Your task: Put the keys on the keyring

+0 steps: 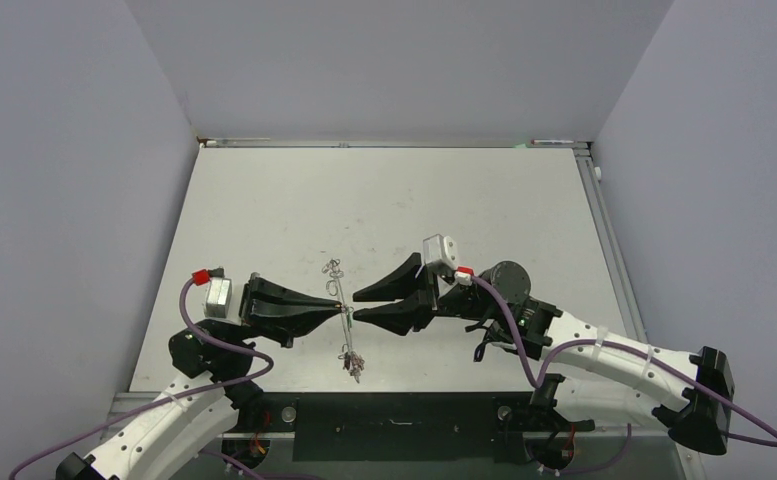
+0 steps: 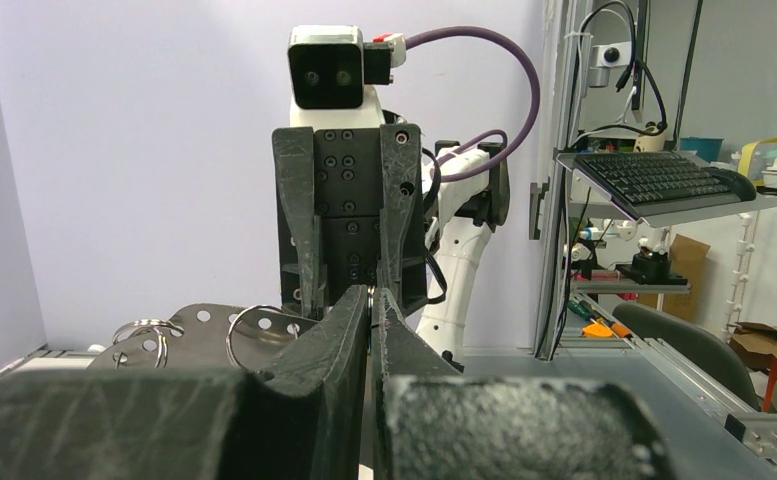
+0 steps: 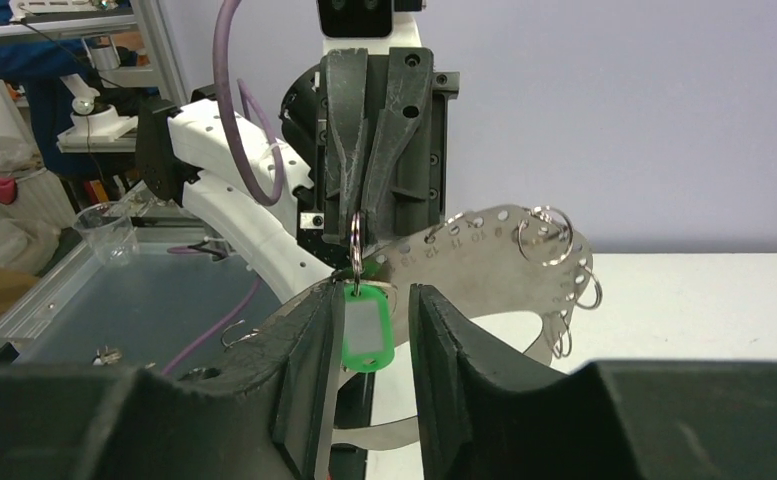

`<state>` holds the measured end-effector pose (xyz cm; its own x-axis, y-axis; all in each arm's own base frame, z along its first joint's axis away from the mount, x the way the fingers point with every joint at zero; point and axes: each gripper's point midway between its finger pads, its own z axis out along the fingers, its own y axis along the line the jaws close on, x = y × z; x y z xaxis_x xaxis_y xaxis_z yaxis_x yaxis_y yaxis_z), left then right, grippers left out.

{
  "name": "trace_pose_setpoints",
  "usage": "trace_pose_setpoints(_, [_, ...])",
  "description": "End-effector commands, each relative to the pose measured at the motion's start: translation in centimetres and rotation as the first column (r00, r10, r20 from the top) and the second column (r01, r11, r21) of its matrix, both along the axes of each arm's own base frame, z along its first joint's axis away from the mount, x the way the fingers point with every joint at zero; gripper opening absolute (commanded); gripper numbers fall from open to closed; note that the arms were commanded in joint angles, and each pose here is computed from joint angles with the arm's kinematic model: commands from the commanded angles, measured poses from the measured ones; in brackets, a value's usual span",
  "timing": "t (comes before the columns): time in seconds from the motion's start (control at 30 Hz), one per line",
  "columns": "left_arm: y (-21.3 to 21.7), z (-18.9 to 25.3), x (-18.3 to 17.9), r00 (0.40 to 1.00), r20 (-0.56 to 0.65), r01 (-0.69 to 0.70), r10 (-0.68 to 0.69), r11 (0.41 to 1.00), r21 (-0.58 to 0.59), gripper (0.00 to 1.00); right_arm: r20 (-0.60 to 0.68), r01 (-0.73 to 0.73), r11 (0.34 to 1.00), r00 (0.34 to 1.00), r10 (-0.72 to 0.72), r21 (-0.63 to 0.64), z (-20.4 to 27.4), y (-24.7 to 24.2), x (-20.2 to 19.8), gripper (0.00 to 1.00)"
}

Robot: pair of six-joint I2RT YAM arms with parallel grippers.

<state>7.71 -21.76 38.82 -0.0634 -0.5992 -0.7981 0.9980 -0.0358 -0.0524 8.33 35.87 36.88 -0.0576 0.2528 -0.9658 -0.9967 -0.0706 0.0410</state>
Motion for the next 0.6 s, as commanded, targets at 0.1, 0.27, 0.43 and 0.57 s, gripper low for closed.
trace_pose_setpoints(0.1, [0.68, 1.66, -0.31, 0.999, 0.036, -0.014, 0.016, 0.998, -0.062, 0.0, 0.061, -0.045, 0.995, 0.997, 0.04, 0.092, 3.9, -0.33, -0.82, 0.3])
trace_pose_setpoints(0.27, [0.67, 1.75, -0.32, 0.999, 0.039, -0.012, 0.014, 0.998, -0.063, 0.0, 0.061, -0.044, 0.995, 0.997, 0.039, 0.089, 4.0, -0.14, -0.72, 0.21])
trace_pose_setpoints(0.43, [0.67, 1.71, -0.3, 0.999, 0.037, -0.012, 0.014, 0.998, -0.062, 0.0, 0.06, -0.05, 0.996, 0.997, 0.045, 0.079, 3.74, 0.12, -0.68, 0.15])
trace_pose_setpoints(0.57, [0.66, 1.69, -0.31, 0.999, 0.036, -0.01, 0.013, 0.998, -0.061, 0.0, 0.063, -0.05, 0.996, 0.997, 0.046, 0.07, 3.6, 0.13, -0.7, 0.06])
